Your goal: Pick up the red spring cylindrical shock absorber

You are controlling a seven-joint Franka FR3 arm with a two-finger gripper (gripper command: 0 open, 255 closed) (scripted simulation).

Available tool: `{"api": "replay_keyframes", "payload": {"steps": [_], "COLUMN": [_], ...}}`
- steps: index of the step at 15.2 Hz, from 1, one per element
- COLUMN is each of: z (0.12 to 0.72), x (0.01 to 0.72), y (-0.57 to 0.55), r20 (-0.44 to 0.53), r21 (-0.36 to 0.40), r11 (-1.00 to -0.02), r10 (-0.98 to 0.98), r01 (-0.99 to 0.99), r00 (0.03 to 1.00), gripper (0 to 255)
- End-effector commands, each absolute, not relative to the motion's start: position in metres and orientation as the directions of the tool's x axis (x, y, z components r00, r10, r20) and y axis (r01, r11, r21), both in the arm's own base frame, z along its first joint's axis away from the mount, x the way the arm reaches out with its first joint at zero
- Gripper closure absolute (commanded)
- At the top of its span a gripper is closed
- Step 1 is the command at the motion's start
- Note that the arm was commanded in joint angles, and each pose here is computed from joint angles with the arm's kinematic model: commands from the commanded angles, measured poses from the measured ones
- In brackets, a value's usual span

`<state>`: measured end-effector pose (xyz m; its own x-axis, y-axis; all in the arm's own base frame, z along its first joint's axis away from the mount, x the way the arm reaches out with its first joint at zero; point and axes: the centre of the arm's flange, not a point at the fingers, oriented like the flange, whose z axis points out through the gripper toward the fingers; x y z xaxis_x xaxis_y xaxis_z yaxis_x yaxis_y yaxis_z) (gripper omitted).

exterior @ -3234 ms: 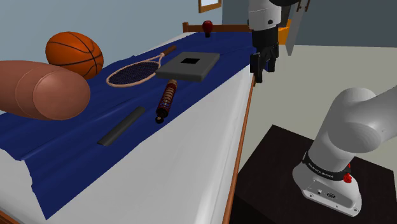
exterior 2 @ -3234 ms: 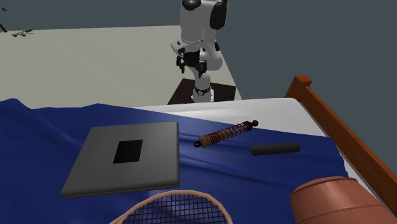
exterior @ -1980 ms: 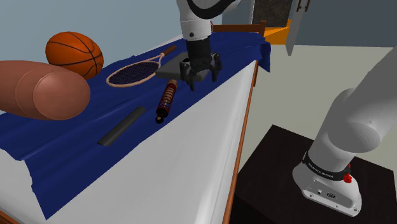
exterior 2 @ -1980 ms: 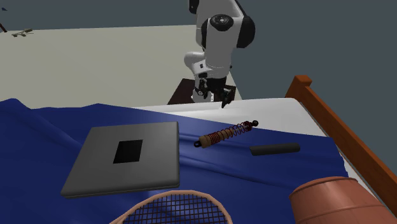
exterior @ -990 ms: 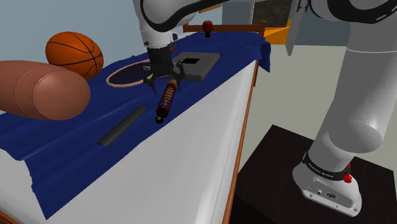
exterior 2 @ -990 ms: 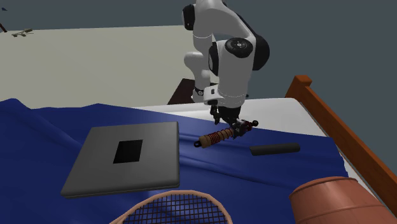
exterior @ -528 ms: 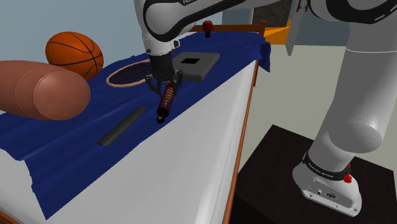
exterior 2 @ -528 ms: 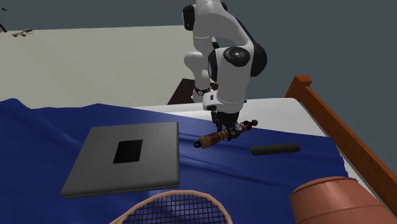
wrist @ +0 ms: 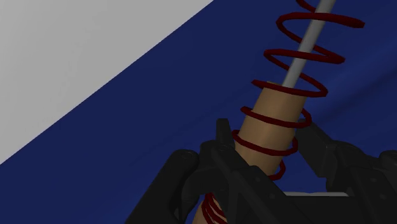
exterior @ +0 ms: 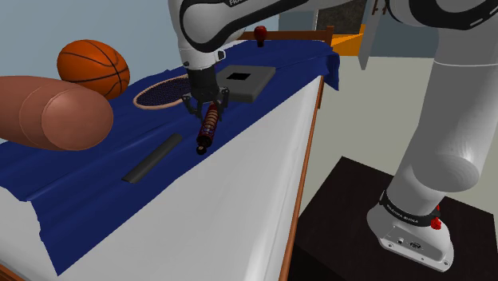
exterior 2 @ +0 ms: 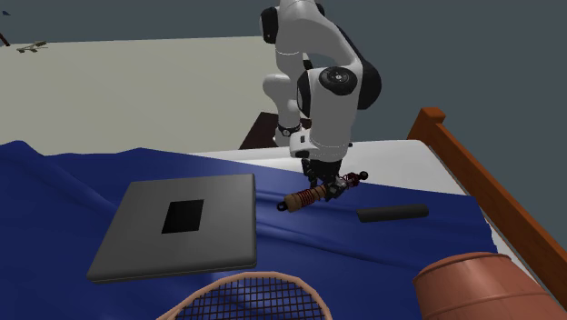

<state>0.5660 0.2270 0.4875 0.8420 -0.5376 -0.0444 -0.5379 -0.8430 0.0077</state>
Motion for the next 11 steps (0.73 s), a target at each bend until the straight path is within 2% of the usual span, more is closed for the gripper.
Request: {"api": "replay_keyframes", "payload": {"steps": [1,11], "z": [0.492,0.545], "x": [0.566,0.566], "y": [0.227,0.227], "r20": [-0.045,-0.045], "r21": [0.008,0.008], "r11": [-0.843,-0.843], "r10": [-0.537,-0.537], "r01": [-0.538,-0.538], "r00": [0.842,0.842], "gripper": [255,255]}}
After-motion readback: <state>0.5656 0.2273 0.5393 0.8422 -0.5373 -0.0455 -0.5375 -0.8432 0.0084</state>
